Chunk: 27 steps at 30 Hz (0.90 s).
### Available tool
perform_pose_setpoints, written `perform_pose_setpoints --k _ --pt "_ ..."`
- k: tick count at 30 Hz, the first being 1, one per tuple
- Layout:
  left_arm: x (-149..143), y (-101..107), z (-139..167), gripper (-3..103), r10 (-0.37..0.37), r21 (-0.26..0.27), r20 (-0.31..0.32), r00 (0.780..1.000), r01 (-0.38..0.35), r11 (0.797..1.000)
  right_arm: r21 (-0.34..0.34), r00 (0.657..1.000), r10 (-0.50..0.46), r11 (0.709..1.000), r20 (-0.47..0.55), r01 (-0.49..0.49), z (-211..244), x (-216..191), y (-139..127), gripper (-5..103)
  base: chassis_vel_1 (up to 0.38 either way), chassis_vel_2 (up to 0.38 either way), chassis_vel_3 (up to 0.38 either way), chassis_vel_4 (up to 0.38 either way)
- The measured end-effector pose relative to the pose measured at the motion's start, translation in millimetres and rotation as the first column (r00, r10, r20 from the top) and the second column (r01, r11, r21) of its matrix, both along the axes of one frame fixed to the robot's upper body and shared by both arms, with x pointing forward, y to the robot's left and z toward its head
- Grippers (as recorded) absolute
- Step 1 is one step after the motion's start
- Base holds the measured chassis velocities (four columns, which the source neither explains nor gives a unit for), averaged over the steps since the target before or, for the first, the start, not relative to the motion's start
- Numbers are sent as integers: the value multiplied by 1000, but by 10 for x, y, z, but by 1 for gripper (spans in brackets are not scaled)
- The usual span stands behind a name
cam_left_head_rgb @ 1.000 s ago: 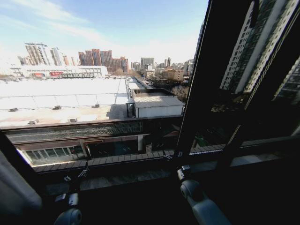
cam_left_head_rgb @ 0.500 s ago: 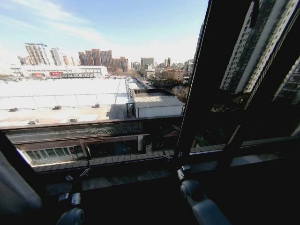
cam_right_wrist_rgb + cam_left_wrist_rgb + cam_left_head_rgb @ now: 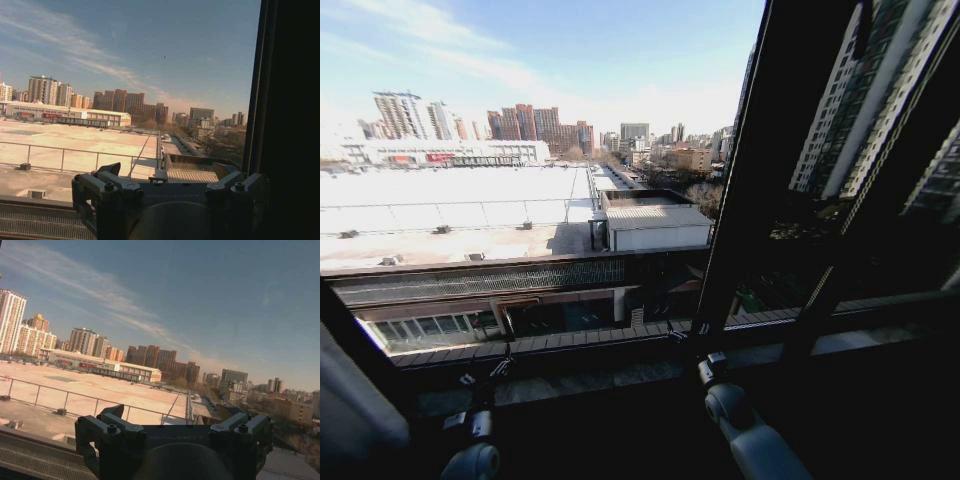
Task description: Open the curtains by pulling them apart, changing their state from closed to fully open.
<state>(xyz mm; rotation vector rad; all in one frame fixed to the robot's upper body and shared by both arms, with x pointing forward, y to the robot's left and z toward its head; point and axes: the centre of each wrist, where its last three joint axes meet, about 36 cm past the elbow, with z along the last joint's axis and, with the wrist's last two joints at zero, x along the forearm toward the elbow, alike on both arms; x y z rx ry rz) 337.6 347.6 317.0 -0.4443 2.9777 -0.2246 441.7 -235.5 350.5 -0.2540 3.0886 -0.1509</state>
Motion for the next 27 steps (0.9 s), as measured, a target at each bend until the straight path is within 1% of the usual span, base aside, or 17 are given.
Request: perform_pose_setpoints --k 7,13,22,27 --pt "0 3 1 100 1 0 0 1000 -1 1000 0 1000 0 1000 0 0 0 0 0 100 -69 -68 52 64" --pt "0 3 1 100 1 0 0 1000 -1 1000 0 1000 0 1000 0 0 0 0 0 100 -185 -186 194 191" --pt "1 2 2 100 0 0 0 1000 0 1000 0 1000 0 1000 0 0 0 0 0 100 -299 -308 275 298" --pt "0 3 1 100 0 0 0 1000 0 1000 0 1000 0 1000 0 0 0 0 0 100 -347 -323 355 349"
